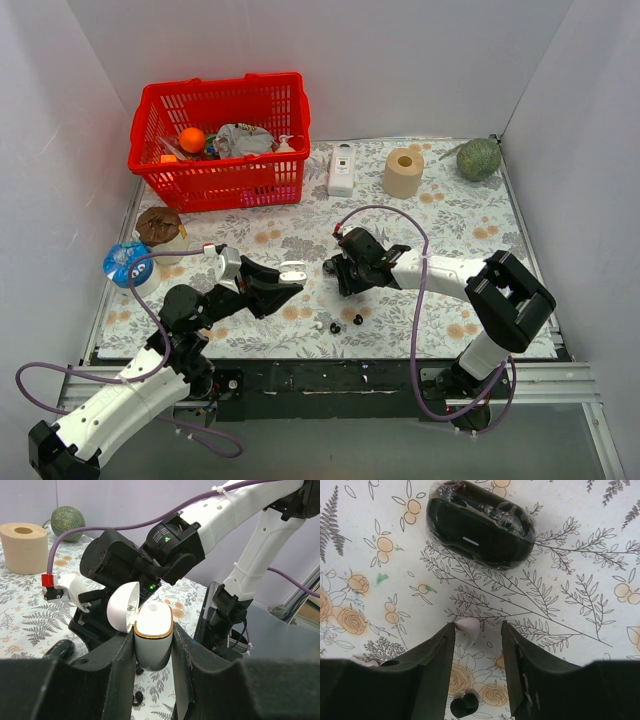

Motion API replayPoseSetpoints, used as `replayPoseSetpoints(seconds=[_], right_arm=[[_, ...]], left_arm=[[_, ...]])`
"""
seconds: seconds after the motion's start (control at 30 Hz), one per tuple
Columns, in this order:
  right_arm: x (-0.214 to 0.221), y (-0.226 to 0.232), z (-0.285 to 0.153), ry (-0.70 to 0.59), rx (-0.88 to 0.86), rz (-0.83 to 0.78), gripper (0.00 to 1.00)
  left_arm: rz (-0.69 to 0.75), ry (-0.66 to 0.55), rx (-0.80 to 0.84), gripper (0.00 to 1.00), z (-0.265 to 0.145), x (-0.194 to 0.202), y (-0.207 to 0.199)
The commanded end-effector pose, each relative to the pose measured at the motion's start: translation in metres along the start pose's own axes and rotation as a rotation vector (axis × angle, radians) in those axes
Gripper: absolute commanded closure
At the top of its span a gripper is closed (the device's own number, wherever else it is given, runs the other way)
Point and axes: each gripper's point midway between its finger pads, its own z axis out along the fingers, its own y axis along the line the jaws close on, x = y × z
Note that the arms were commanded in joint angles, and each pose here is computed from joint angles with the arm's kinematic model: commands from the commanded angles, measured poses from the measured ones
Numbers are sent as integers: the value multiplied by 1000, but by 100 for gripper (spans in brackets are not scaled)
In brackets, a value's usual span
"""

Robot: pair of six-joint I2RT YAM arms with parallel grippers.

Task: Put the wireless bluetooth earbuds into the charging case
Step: Pick up the earbud from the center of the board.

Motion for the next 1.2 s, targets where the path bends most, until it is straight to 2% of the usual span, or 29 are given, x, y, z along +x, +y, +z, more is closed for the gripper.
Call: replayPoseSetpoints(seconds=[0.0, 0.2, 1.17], right_arm=[[-6, -3, -3, 4, 83, -36, 50], [-8, 8, 2, 16, 93, -43, 51], [22, -1, 1, 55, 106, -34, 52]], left_arm=[[2, -3, 6, 100, 0, -2, -2], [1, -9, 13, 100, -1, -4, -4], [1, -13, 23, 100, -2, -5, -7]])
